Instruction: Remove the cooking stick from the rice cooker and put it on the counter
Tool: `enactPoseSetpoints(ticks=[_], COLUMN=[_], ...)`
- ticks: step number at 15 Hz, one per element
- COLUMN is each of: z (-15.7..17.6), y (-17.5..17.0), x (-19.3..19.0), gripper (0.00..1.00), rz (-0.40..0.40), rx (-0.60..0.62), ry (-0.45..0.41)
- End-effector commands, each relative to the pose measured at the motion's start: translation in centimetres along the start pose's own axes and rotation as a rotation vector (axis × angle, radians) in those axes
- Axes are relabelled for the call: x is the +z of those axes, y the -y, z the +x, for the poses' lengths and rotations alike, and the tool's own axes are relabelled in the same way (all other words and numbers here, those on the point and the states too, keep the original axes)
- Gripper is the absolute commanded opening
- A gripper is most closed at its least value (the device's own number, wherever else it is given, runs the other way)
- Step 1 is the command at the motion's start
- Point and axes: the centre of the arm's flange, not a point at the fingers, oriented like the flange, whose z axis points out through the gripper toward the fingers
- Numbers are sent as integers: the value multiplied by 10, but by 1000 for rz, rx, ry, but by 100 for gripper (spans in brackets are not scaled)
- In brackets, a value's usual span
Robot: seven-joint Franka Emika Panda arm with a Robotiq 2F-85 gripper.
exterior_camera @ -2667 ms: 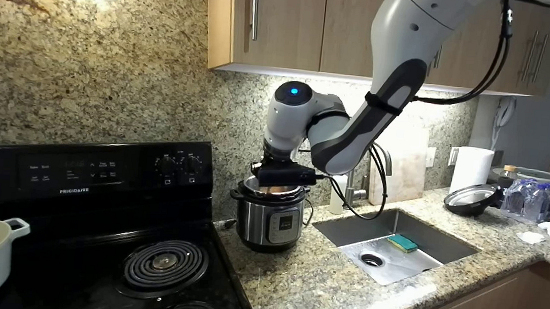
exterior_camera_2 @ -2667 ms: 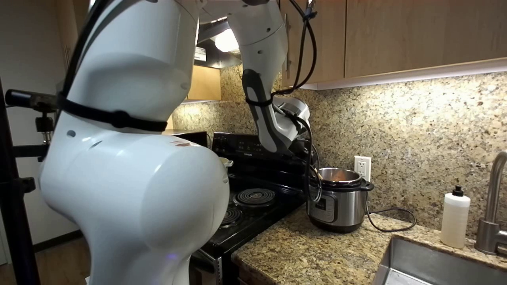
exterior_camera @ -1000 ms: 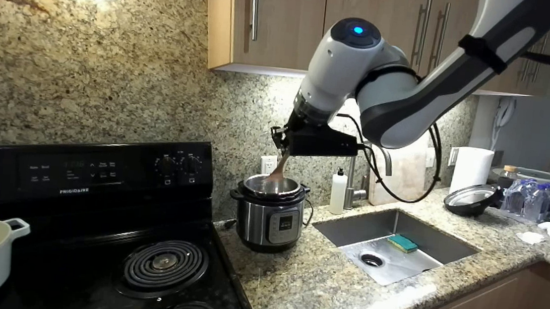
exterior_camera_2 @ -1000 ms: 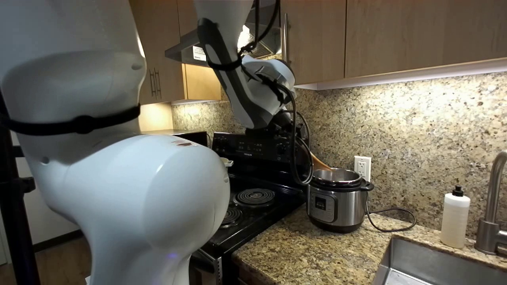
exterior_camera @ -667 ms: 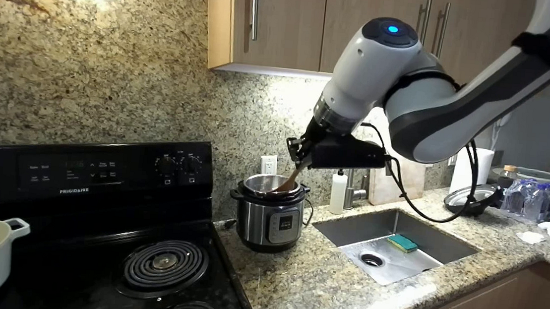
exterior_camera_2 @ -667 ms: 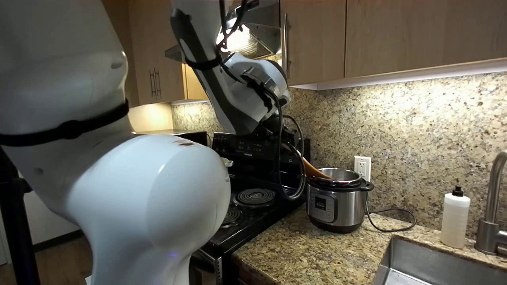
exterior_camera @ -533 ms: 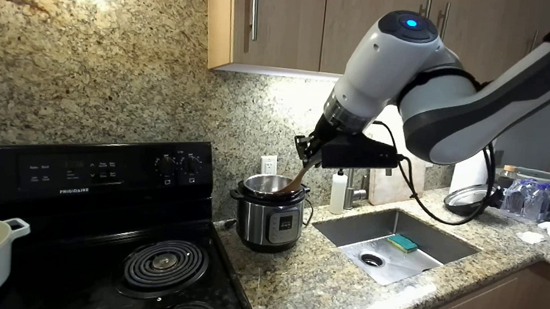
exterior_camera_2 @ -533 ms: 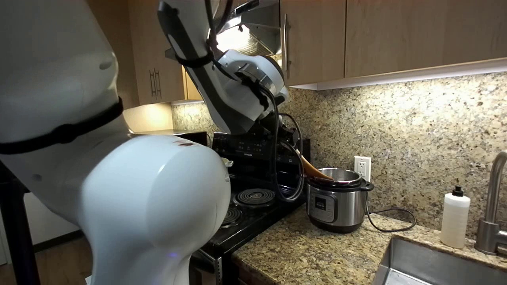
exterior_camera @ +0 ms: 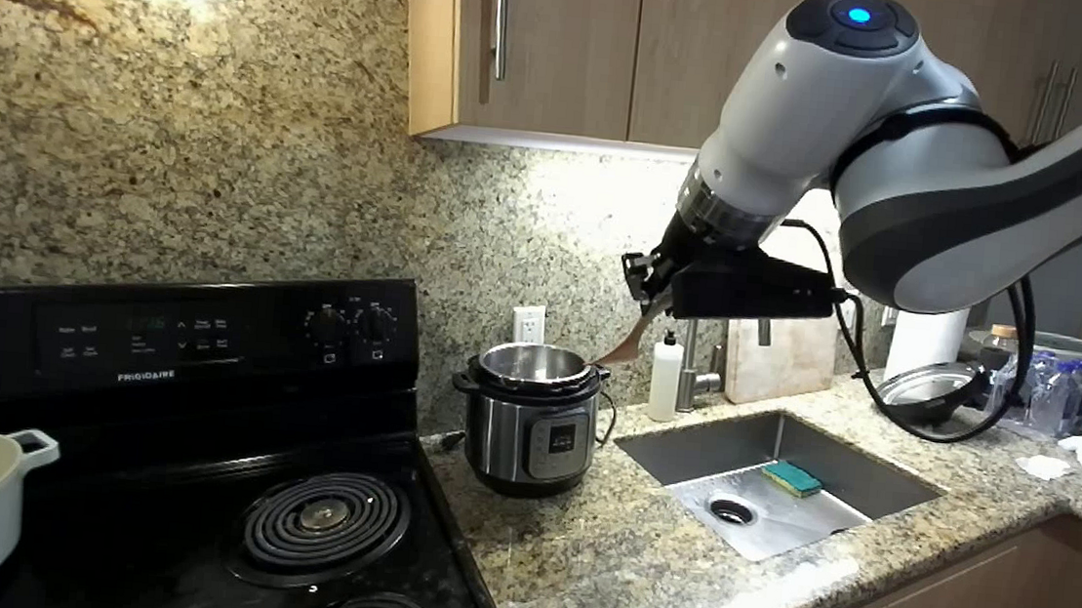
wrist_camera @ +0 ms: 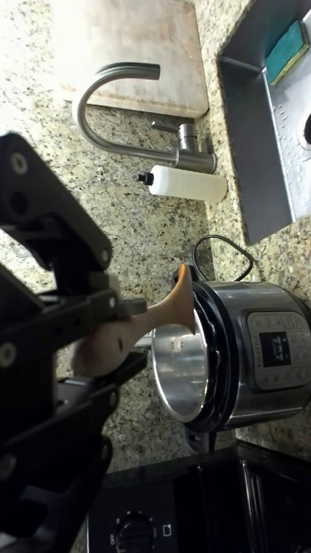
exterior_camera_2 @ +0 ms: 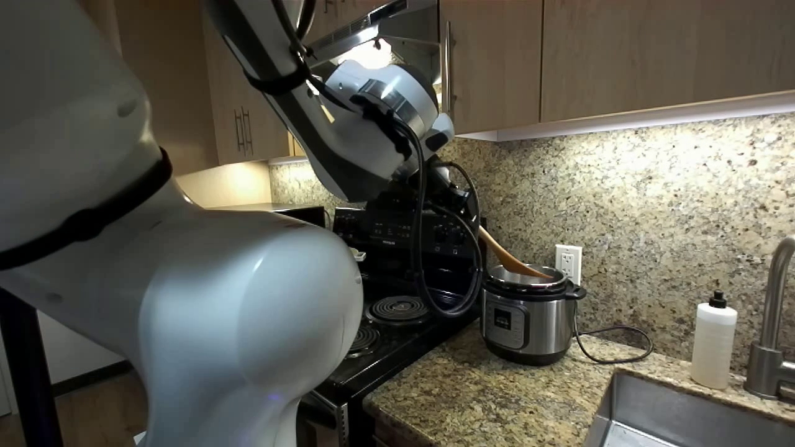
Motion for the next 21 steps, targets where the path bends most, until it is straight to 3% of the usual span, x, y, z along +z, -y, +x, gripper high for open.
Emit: enactPoseSetpoints(ticks=[1, 5, 11, 15, 21], z=[-20, -45, -86, -105, -112], y=[-4, 13, 17, 26, 48], x=[13, 45, 87, 111, 135], gripper=[7, 7, 7, 7, 7], rz=[-1, -34, -206, -326, -509], rx=[-43, -47, 1, 129, 270], ry=[127, 233, 340, 283, 62])
